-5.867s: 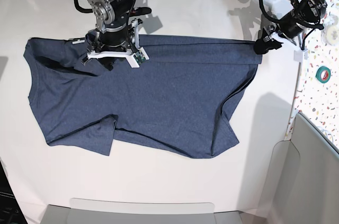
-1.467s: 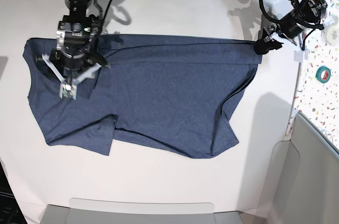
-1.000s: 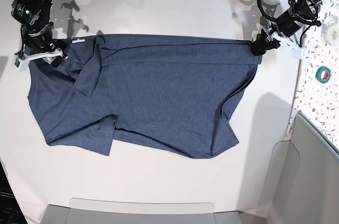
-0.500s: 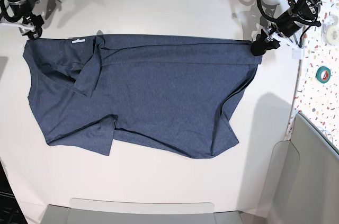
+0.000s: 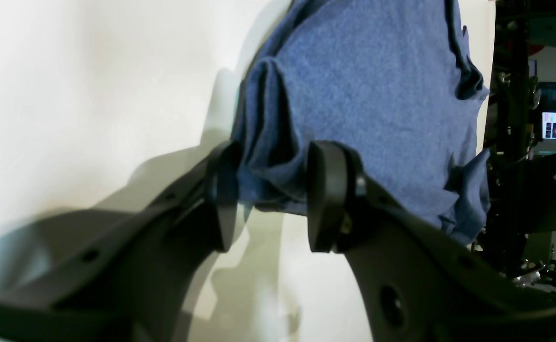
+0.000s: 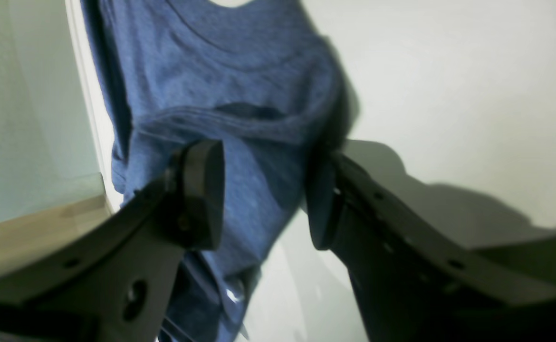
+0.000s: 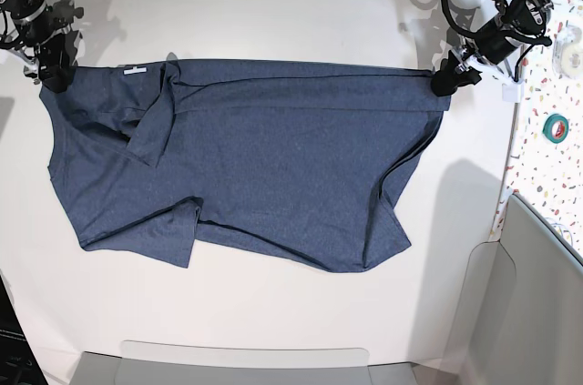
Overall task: Layout the t-shirt on the table in an organized manner, then fold the t-shirt properly
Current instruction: 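Pull the t-shirt edge taut with both grippers and slide it upward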
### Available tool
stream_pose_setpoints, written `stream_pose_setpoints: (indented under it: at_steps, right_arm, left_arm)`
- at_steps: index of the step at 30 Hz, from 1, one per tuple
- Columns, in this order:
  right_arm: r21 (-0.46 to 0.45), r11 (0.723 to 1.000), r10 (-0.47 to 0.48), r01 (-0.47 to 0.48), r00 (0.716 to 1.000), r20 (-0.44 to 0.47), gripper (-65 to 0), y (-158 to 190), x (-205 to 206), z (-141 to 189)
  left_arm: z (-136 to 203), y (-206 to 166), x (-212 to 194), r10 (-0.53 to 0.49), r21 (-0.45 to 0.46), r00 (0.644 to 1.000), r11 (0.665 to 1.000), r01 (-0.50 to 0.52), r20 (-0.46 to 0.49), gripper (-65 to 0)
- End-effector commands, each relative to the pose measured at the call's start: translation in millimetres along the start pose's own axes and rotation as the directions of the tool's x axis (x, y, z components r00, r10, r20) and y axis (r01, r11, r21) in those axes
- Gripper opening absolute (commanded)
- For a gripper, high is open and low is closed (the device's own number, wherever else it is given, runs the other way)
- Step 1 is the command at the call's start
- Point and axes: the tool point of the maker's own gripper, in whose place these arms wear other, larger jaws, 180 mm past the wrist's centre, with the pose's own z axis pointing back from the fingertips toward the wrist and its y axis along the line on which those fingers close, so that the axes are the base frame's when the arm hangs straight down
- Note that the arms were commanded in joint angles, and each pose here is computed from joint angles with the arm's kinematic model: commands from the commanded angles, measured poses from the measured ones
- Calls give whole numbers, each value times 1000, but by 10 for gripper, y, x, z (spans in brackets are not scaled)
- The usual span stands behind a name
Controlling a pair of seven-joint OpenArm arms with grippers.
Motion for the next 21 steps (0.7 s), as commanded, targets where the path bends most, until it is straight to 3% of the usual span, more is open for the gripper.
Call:
stream_pose_setpoints:
  at_steps: [1, 6, 8, 10, 11, 21]
  right_arm:
    - [-106, 994, -13, 8, 999, -44, -370, -214, -116, -30]
    - [-75, 997, -7, 4, 999, -43, -383, -88, -101, -94]
    - [-75, 997, -7, 4, 999, -43, -473, -88, -101, -94]
    - [-78, 997, -9, 5, 999, -43, -628, -95, -103, -95]
    - [-79, 997, -8, 4, 999, -46, -650, -99, -111, -94]
    - [-84, 996, -7, 3, 999, -47, -643, -117, -109, -84]
  left_arm:
    - [18, 98, -103, -7, 53, 998, 999, 11, -64, -420]
    - [16, 94, -97, -8, 53, 998, 999, 11, -63, -420]
    - [19, 95, -88, -7, 53, 998, 999, 10, -59, -420]
    - [-4, 58, -18, -15, 44, 999, 999, 17, -45, -420]
    - [-16, 39, 11, -18, 39, 999, 999, 20, -40, -420]
    - [-10, 27, 69, -31, 37, 999, 999, 32, -36, -417]
